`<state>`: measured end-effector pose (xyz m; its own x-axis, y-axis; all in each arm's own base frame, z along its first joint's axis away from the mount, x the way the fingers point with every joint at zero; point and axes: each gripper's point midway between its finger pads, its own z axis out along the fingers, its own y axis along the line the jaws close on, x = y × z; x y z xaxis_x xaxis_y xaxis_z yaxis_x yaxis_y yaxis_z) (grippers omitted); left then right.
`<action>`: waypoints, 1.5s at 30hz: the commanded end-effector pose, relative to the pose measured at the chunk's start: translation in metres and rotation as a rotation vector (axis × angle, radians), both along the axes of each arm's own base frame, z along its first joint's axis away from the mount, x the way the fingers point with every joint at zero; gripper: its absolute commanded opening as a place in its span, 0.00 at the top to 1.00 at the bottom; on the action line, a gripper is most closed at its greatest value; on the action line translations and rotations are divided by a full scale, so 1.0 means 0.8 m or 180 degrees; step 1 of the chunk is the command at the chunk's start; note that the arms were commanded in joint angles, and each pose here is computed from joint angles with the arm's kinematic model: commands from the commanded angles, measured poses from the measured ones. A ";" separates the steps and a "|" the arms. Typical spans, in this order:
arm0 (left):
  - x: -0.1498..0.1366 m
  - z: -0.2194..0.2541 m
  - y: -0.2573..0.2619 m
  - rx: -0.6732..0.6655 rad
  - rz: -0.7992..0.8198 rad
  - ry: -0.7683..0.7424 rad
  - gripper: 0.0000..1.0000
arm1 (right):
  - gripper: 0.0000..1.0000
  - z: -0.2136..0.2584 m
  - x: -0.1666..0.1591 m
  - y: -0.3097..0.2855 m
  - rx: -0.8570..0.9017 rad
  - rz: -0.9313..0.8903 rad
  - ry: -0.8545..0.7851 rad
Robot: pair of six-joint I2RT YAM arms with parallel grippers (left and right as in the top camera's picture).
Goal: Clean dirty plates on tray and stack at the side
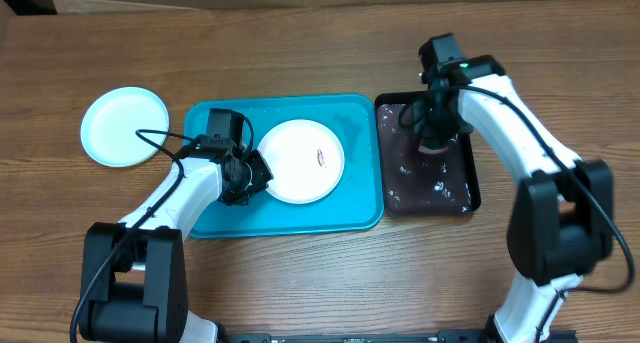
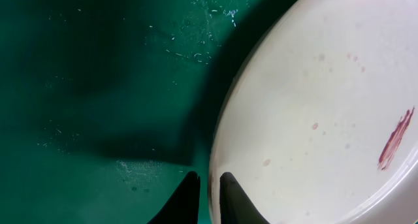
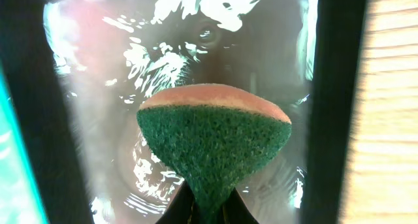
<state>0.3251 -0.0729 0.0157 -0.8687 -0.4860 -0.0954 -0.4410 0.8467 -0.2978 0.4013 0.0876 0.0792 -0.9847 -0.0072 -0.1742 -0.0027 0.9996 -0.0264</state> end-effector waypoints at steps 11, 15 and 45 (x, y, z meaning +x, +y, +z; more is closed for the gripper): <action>-0.005 -0.008 0.004 0.0063 -0.0028 0.0043 0.85 | 0.96 0.099 -0.019 -0.007 0.0062 0.0032 -0.0389; -0.005 -0.008 0.003 0.0063 -0.0028 0.0038 0.85 | 0.96 0.074 -0.020 -0.007 0.0055 0.0033 -0.0325; -0.005 -0.007 0.003 0.0063 -0.0030 0.0035 0.85 | 0.96 -0.019 -0.034 0.011 0.0161 -0.0026 -0.0364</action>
<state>0.3249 -0.0718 0.0152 -0.8679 -0.4868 -0.0986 -0.4422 0.8477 -0.2930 0.3684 0.0973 0.0585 -0.9644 -0.0021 -0.2645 -0.0092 0.9996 0.0255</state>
